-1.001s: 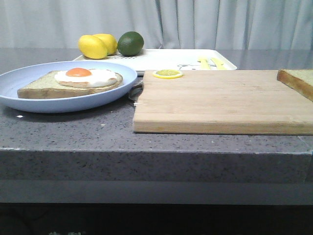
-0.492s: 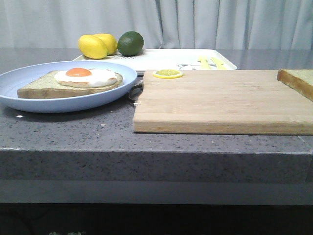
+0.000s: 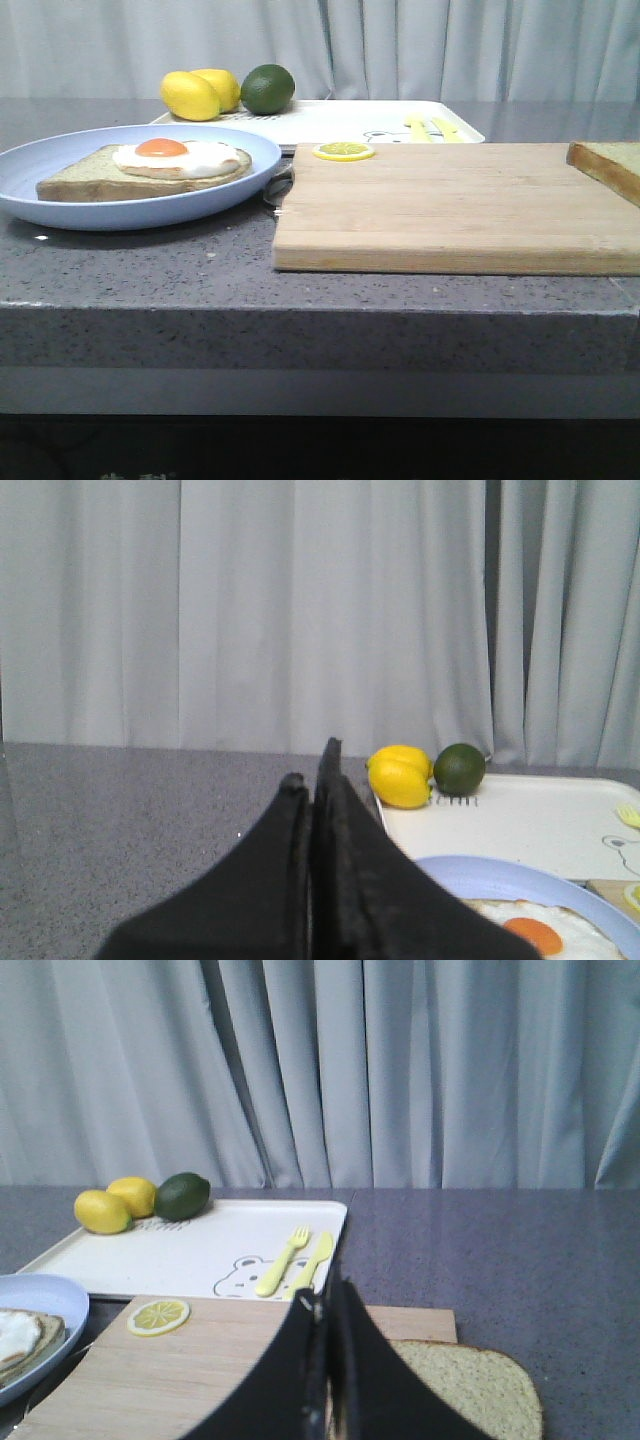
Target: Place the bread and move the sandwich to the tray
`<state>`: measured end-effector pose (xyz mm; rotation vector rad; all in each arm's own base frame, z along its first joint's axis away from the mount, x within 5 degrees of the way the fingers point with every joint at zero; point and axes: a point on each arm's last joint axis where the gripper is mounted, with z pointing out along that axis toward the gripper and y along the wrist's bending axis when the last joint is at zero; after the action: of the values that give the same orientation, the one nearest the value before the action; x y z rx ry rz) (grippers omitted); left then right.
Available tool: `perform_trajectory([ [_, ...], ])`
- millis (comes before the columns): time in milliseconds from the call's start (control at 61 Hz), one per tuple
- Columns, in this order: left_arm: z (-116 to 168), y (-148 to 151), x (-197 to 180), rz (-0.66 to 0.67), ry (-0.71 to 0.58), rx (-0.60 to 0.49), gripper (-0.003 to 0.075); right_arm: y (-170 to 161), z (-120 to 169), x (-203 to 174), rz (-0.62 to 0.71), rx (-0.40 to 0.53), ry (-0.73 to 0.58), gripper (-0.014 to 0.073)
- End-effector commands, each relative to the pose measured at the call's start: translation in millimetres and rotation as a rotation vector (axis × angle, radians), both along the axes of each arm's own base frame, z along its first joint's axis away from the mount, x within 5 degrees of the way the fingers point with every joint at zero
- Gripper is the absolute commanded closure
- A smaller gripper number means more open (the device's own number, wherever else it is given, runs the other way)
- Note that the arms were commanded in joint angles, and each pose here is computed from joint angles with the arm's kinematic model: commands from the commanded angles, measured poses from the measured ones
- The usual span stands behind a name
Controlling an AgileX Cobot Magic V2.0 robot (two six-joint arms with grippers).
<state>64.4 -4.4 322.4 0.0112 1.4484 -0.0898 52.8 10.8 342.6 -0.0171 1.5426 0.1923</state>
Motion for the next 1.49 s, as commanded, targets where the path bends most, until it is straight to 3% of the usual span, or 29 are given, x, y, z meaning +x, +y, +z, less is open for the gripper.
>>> perform_trajectory([
  [0, 23.5, -1.3, 21.9, -0.004, 0.005, -0.014, 0.0741, -0.4, 24.2, 16.9, -0.012, -0.006, 0.007, 0.0653],
  [230, 30.7, -2.5, 49.4, 0.0, 0.057, -0.012, 0.074, 0.1, 25.3, 44.9, -0.013, -0.008, 0.095, 0.0648],
  [328, 31.1, -2.5, 49.6, 0.0, 0.053, -0.012, 0.0725, 0.1, 25.4, 44.9, -0.014, -0.008, 0.094, 0.0578],
  [443, 31.1, -2.5, 49.6, 0.0, 0.053, -0.012, 0.0565, 0.1, 25.2, 45.0, -0.014, -0.008, 0.094, 0.0348],
  [591, 31.1, -2.5, 49.6, 0.0, 0.053, -0.012, 0.023, 0.3, 24.1, 45.0, -0.011, -0.009, 0.103, 0.0009],
  [673, 31.1, -2.5, 49.6, 0.0, 0.053, -0.012, 0.012, 0.3, 23.7, 45.2, -0.012, -0.009, 0.103, -0.0071],
  [951, 31.1, -2.5, 49.6, 0.0, 0.053, -0.012, 0.0122, 1.4, 27.9, 61.2, -0.004, 0.003, 0.176, -0.0046],
  [1165, 31.1, -2.5, 49.6, 0.0, 0.053, -0.012, 0.0122, -17.5, 37.3, 106.3, -0.13, 0.053, 0.378, -0.0046],
  [1476, 31.1, -2.5, 49.6, 0.0, 0.053, -0.012, 0.0122, -77.4, 11.5, 178.7, -0.324, 0.16, 0.741, -0.0046],
])
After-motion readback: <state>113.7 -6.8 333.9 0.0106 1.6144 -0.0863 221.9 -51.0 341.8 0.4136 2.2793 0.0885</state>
